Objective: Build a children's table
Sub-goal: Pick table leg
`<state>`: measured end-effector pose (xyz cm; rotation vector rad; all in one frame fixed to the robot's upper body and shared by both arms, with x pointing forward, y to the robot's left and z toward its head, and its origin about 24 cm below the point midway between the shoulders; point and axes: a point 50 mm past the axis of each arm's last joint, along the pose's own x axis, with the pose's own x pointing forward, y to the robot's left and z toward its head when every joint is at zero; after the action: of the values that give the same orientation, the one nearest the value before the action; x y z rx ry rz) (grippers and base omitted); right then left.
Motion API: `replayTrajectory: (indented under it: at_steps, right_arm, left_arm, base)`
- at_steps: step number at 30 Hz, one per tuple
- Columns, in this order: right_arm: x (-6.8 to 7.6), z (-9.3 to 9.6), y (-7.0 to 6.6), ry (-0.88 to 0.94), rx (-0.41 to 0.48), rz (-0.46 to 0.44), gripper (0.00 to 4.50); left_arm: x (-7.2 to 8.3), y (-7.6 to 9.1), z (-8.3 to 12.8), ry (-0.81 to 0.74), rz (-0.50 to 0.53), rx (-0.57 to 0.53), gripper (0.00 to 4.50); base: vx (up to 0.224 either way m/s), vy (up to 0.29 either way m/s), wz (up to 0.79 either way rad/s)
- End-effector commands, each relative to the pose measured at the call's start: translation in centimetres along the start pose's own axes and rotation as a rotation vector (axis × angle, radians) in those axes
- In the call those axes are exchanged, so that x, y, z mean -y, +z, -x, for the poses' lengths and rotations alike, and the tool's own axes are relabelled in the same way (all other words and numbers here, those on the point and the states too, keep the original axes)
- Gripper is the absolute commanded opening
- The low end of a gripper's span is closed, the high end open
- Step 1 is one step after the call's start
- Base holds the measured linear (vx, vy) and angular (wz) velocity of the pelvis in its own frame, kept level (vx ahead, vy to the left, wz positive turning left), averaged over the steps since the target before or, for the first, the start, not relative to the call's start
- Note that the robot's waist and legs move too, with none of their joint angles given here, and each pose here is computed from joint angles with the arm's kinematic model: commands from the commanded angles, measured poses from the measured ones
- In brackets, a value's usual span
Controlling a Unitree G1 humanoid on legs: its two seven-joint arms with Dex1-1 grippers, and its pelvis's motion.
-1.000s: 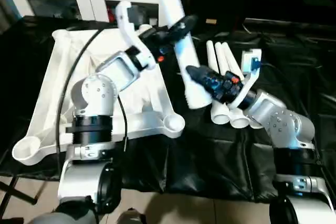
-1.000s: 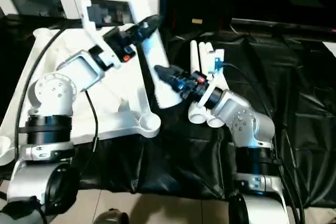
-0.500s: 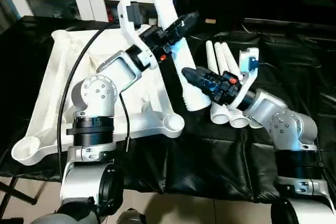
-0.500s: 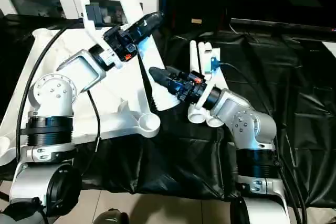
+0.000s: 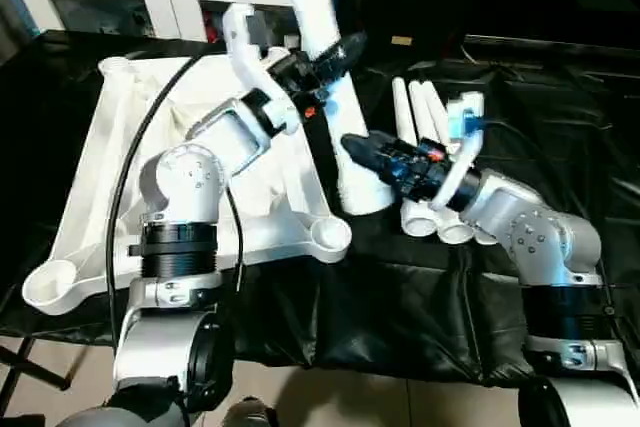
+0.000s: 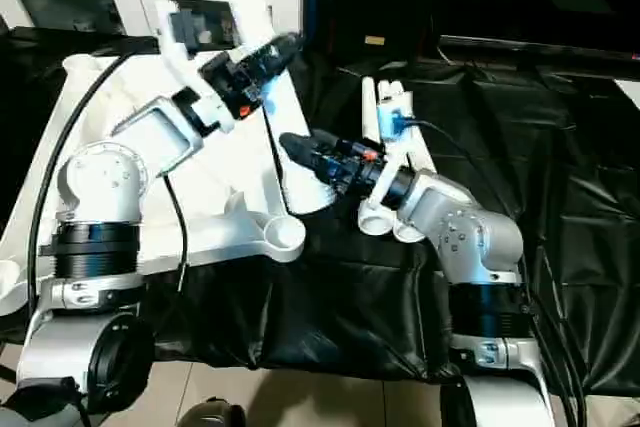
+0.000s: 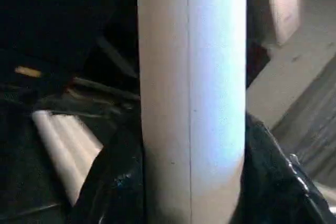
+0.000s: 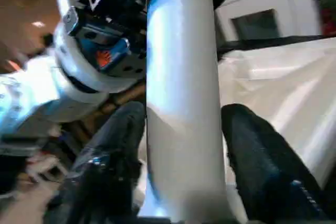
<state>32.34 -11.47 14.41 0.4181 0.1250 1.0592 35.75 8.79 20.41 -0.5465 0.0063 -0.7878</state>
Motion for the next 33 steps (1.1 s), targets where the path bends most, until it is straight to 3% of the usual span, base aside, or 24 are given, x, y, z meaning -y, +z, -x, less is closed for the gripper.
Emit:
replayTrajectory:
  at_steps: [1,3,10,15,16,19,20,25,32,33]
  right_arm:
    - [0.0,-0.9,0.5,-0.08,-0.057,0.148,2.89]
    - [0.1,-1.6,0.3,-0.127,-0.091,0.202,3.09]
    - [-0.2,-3.9,-0.8,-0.218,-0.205,0.337,3.15]
    - [0.4,-4.6,-1.1,-0.296,-0.221,0.339,3.15]
    - [0.4,-4.6,-1.1,-0.297,-0.219,0.338,2.86]
    - [0.3,-4.9,-0.8,-0.291,-0.176,0.295,2.73]
    - [0.3,-4.9,-0.8,-0.284,-0.168,0.285,2.44]
    - [0.3,-4.9,-0.9,-0.271,-0.165,0.271,2.05]
    - [0.1,-4.8,-1.3,-0.232,-0.165,0.237,1.95]
    - [0.1,-4.8,-1.3,-0.226,-0.164,0.233,1.95]
  left_arm:
    - [0.8,0.8,-0.8,0.024,-0.112,-0.008,1.91]
    - [1.0,0.9,-1.1,0.038,-0.159,-0.011,1.87]
    - [1.8,1.2,-1.8,0.057,-0.292,-0.024,1.85]
    - [2.0,1.0,-2.0,0.053,-0.334,-0.037,1.85]
    - [2.0,1.0,-2.0,0.053,-0.335,-0.037,1.85]
    - [2.0,0.9,-2.0,0.052,-0.338,-0.039,1.85]
    - [2.0,0.9,-2.0,0.053,-0.337,-0.039,1.85]
    - [1.8,0.9,-1.9,0.06,-0.339,-0.043,1.85]
    - [1.6,1.0,-1.8,0.056,-0.334,-0.042,1.85]
    - [1.6,1.0,-1.7,0.055,-0.332,-0.043,2.2]
  base:
    - [0.0,0.0,0.0]
    - [0.0,0.0,0.0]
    - [0.0,0.0,0.0]
    - [0.0,0.0,0.0]
    - [0.0,0.0,0.0]
    - [0.0,0.0,0.0]
    - [0.0,0.0,0.0]
    - [0.0,0.0,0.0]
    - [0.0,0.0,0.0]
    - [0.0,0.0,0.0]
